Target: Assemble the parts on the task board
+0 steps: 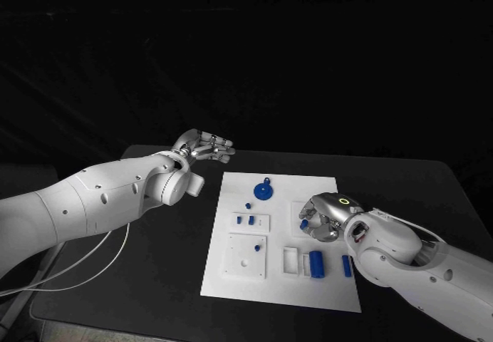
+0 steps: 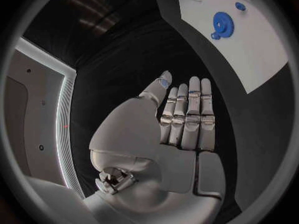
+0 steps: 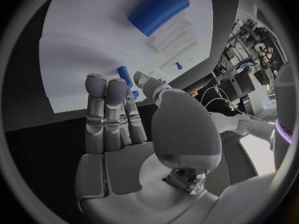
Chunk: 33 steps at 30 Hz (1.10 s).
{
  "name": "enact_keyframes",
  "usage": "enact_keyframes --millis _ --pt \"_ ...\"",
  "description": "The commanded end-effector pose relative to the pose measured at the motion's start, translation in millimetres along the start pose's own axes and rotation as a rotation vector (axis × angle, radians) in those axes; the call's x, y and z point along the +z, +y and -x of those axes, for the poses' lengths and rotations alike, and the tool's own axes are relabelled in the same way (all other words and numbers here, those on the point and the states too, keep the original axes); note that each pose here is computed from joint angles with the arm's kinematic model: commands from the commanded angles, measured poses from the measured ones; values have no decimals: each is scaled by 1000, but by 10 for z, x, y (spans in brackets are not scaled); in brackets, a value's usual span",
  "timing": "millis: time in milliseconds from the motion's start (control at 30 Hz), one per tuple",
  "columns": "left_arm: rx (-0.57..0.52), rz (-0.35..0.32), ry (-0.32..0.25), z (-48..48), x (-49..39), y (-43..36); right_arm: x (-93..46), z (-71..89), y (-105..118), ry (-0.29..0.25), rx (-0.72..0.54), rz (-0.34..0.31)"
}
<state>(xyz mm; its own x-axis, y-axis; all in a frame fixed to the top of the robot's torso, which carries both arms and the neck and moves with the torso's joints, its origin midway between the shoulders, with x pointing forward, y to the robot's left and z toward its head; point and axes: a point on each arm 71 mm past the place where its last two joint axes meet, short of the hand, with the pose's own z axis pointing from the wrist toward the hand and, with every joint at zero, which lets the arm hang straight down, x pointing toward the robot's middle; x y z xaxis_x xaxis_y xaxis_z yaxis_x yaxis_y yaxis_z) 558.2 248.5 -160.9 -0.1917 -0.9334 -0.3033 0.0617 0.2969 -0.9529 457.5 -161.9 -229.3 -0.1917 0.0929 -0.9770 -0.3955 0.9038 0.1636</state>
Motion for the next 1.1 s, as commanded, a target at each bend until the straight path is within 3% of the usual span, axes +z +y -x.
enact_keyframes --millis 33,567,1100 --pt "-2 -15 17 -25 6 -22 12 -12 9 5 -21 1" --pt "-2 -11 20 -35 10 -21 49 -43 53 8 -3 11" --pt "-16 11 28 -41 12 -5 69 -88 -14 27 -47 -31"
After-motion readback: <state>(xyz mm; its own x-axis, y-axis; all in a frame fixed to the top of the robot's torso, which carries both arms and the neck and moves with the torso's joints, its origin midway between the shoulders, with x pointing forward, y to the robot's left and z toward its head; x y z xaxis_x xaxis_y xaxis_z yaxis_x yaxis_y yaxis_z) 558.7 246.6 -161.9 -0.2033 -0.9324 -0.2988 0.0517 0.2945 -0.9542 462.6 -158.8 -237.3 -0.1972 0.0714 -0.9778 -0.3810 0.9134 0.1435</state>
